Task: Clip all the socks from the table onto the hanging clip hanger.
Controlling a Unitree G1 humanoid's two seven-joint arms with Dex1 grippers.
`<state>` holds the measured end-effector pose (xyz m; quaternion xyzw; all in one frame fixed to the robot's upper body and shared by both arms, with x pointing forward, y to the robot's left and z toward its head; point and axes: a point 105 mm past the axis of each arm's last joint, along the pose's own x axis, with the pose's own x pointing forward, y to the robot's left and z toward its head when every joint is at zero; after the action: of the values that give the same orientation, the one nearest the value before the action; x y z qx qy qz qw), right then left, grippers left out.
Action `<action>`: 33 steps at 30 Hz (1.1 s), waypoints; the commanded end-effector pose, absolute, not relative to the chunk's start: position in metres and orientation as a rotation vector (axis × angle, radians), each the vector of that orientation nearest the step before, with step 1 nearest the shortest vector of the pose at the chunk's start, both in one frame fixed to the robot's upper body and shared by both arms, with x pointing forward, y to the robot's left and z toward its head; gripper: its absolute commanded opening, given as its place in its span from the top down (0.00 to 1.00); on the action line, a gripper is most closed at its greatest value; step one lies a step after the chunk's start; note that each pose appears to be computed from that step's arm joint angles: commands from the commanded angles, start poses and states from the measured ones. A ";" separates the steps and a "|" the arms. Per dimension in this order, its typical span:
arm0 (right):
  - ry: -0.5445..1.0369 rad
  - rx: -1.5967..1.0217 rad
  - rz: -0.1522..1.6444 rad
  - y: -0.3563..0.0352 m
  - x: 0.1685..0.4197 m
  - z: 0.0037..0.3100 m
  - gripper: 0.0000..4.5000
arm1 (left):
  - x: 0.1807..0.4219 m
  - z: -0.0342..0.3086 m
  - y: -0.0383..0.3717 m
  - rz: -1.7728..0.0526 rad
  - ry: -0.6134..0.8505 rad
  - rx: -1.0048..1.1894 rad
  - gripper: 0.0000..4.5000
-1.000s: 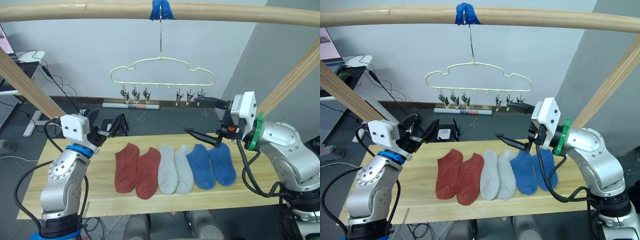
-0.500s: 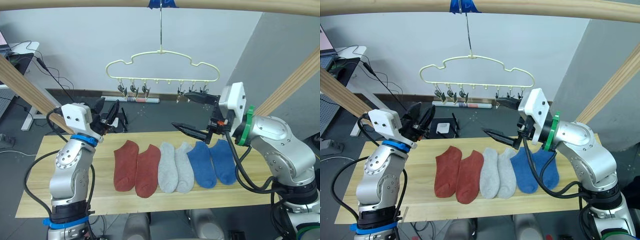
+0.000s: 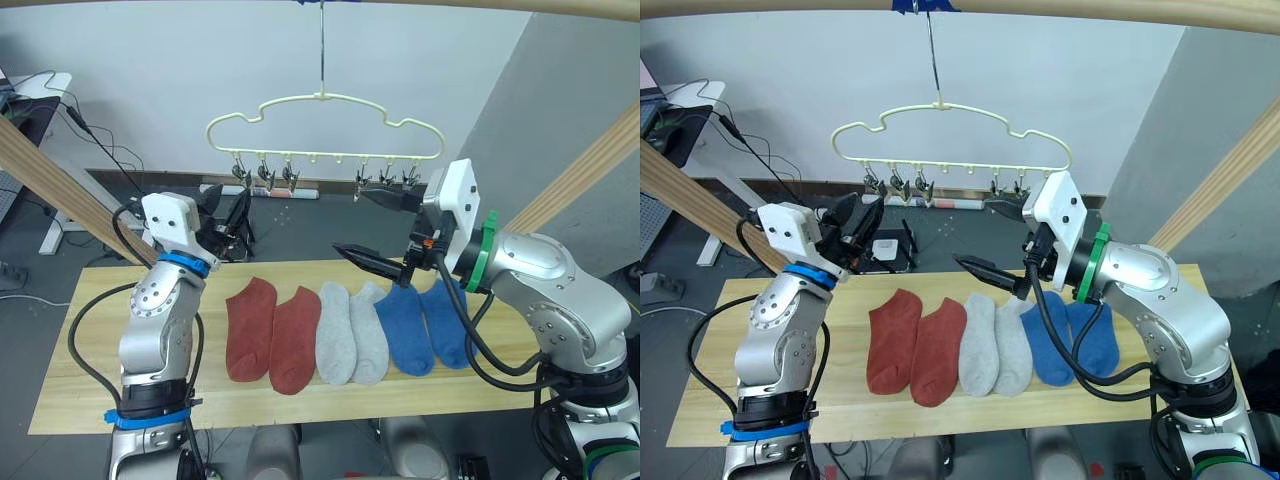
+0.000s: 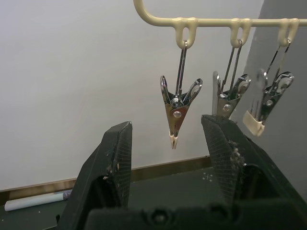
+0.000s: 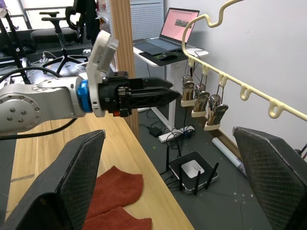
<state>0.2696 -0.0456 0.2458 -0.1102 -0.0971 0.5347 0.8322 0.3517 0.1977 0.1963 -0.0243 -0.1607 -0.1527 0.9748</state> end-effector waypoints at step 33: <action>-0.262 -0.252 1.091 -0.045 0.267 0.255 0.00 | 0.363 0.226 0.189 -0.271 -0.454 -0.011 0.48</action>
<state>0.2747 -0.0469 0.2483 -0.1107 -0.1011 0.5123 0.8456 0.3654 0.1896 0.2169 -0.0098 -0.2065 -0.1346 0.9691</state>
